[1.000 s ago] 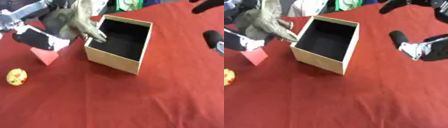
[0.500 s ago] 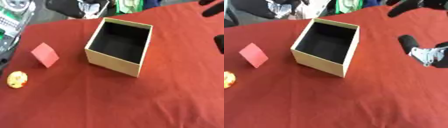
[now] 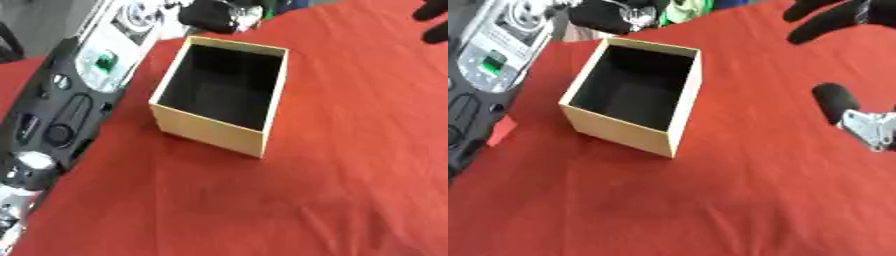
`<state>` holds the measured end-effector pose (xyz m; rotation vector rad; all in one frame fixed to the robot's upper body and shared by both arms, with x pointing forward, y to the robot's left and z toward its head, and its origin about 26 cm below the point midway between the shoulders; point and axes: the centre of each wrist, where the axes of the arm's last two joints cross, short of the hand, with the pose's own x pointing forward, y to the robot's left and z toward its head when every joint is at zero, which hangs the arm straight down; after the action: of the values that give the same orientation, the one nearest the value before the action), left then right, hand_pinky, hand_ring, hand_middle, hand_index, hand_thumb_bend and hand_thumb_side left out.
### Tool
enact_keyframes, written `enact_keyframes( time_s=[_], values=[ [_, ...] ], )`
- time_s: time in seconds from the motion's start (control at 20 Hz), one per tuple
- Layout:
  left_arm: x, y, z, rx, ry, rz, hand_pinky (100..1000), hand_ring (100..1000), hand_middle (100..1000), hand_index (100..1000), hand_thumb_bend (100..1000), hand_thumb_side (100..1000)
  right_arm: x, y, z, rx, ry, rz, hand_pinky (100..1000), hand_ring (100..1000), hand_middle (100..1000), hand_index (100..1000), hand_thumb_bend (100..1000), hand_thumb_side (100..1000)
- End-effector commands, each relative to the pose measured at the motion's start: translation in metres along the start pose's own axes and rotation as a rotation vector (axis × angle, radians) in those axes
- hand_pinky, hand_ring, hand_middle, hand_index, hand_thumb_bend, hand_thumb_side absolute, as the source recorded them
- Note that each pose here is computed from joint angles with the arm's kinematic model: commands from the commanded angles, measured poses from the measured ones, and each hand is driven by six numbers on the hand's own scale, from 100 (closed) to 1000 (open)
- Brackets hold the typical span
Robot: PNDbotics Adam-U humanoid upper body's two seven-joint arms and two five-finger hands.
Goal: Pick up objects on the table and place them in the box.
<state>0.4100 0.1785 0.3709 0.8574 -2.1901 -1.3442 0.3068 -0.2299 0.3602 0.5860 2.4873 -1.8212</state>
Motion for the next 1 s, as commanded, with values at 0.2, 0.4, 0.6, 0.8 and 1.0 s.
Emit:
enact_keyframes(
  time_s=[0.2, 0.4, 0.6, 0.8, 1.0],
  values=[
    [-0.025, -0.011, 0.002, -0.034, 0.042, -0.047, 263, 221, 166, 328, 100, 299, 0.005, -0.012, 0.0, -0.011, -0.01, 0.025, 887, 916, 808, 809, 100, 479],
    [-0.035, -0.016, 0.01, -0.048, 0.079, -0.063, 263, 218, 161, 319, 100, 296, 0.004, -0.012, 0.004, -0.009, 0.007, 0.024, 887, 915, 808, 809, 100, 481],
    [-0.038, -0.017, 0.015, -0.052, 0.095, -0.075, 264, 217, 160, 316, 100, 290, 0.004, -0.012, 0.005, -0.009, 0.014, 0.021, 888, 915, 808, 809, 100, 483],
    [-0.041, -0.022, 0.018, -0.078, 0.109, -0.08, 273, 222, 163, 318, 100, 277, 0.005, -0.012, 0.005, -0.013, 0.013, 0.022, 887, 915, 808, 808, 100, 481],
    [-0.046, -0.027, 0.02, -0.114, 0.148, -0.102, 300, 243, 185, 340, 100, 264, 0.005, -0.012, 0.005, -0.014, 0.011, 0.023, 887, 915, 807, 808, 100, 481]
  ],
)
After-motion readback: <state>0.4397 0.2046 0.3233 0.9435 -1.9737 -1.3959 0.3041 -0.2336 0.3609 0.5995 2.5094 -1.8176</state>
